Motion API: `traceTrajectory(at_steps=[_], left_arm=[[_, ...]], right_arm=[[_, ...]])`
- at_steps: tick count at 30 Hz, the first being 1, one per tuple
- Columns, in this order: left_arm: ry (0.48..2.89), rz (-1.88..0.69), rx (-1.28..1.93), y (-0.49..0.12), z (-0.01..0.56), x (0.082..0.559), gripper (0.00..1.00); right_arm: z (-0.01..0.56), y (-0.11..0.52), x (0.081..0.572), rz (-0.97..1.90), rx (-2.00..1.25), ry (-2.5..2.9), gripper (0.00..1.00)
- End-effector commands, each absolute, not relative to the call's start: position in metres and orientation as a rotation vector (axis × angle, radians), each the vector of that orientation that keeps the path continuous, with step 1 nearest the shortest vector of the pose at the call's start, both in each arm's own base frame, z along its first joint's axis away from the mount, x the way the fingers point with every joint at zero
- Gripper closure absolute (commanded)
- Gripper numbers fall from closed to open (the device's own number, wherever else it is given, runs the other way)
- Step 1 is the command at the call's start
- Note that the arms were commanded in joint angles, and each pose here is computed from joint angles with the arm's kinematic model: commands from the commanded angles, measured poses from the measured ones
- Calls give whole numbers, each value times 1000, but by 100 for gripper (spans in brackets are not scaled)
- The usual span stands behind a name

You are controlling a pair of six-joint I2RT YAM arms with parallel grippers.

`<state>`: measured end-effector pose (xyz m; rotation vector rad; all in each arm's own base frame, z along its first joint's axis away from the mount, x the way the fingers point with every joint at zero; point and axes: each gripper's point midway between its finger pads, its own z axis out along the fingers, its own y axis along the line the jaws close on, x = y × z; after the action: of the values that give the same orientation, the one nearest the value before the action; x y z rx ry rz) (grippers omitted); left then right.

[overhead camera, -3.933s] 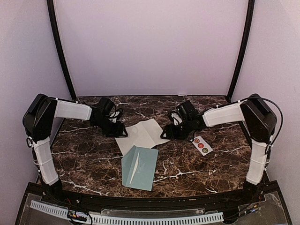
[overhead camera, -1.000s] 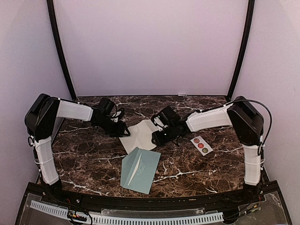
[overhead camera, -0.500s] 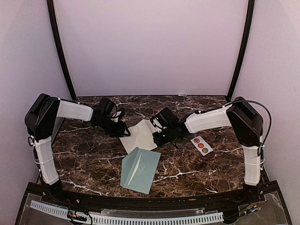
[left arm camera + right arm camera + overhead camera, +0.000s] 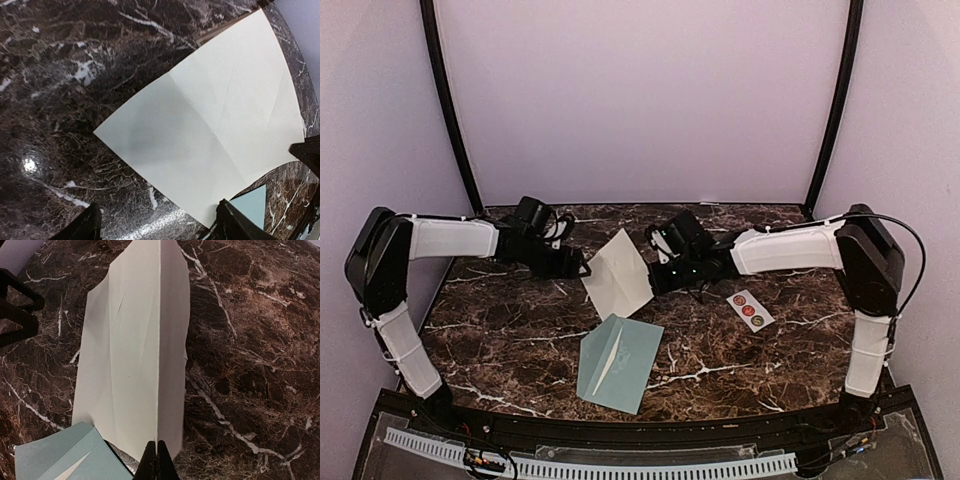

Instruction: Place the letter into the envelope and seal it

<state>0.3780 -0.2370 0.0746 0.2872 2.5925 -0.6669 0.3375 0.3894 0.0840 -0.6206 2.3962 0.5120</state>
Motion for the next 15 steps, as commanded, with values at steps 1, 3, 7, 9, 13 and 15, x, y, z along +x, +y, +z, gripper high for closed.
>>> traceTrajectory(at_steps=[1,3,7,9,13,15], left_arm=[[2298,-574,322,-221,163,389,21],[2224,-597,352,-221,187,384,20],[2064,-670,468,-229,242,368,19],[1977,-718,548,-236,269,357,19],[1848,-882,760,-262,312,325,18],[1799,-932,857,-277,326,308,18]], right_arm=[[135,391,339,551,-618,2298,100],[147,390,339,577,-639,2283,100],[167,391,331,698,-707,2265,100],[176,391,326,771,-755,2250,100],[197,393,301,923,-907,2191,100],[208,396,283,1010,-1001,2156,100]])
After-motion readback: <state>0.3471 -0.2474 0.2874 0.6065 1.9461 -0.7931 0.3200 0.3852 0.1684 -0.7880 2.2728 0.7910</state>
